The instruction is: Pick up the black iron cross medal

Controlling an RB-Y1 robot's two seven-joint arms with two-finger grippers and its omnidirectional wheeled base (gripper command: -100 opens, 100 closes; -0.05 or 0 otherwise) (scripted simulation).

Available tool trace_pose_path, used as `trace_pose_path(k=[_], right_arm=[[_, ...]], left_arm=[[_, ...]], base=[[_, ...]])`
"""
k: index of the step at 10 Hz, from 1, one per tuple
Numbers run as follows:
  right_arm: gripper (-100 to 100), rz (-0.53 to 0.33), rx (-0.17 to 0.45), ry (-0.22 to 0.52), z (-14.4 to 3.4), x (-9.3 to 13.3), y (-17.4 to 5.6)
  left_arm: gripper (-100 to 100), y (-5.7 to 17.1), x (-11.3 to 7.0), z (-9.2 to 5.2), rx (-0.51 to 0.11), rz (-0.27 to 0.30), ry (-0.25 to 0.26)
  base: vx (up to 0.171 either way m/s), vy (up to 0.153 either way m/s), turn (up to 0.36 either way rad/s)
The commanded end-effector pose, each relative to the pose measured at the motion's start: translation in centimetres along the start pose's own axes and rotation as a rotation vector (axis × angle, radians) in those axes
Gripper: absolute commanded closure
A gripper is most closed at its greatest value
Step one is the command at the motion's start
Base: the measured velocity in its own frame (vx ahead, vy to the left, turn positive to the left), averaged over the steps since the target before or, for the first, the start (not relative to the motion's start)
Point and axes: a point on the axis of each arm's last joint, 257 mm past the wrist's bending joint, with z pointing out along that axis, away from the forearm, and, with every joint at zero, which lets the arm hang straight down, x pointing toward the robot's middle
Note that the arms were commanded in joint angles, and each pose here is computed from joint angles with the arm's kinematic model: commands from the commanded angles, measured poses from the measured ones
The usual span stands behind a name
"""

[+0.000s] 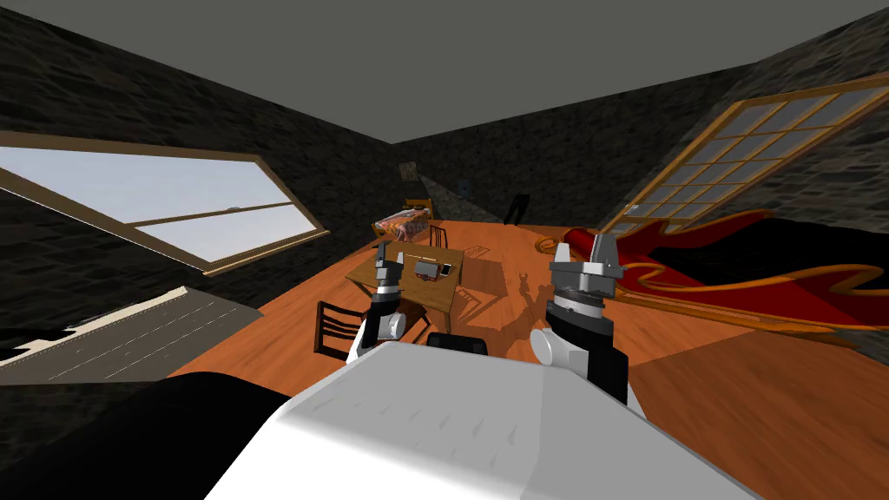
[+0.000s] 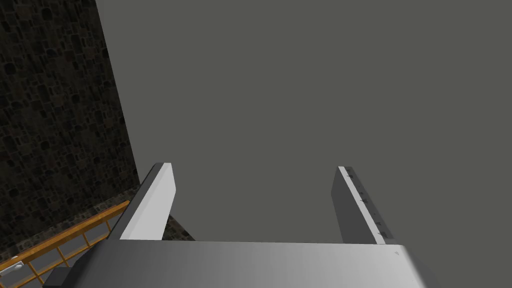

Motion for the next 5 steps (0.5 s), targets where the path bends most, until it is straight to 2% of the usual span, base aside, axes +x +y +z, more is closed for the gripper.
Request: trace_pose_path(k=[1, 4, 5], right_arm=[[0, 0.0, 0.0, 0.0, 0.0, 0.0, 0.0], [0, 0.0, 0.0, 0.0, 0.0, 0.0, 0.0], [0, 0.0, 0.0, 0.0, 0.0, 0.0, 0.0]], left_arm=[[-100, 1.7, -1.3, 0.2, -0.05, 0.009, 0.001], [-100, 4.4, -4.1, 0.5, -0.131, 0.016, -0.021], [-100, 4.4, -4.1, 0.5, -0.131, 0.016, -0.021]], base=[[-0.042, 0.019, -0.135], [-0.075, 0.041, -0.108], [-0.053, 0.025, -0.046]])
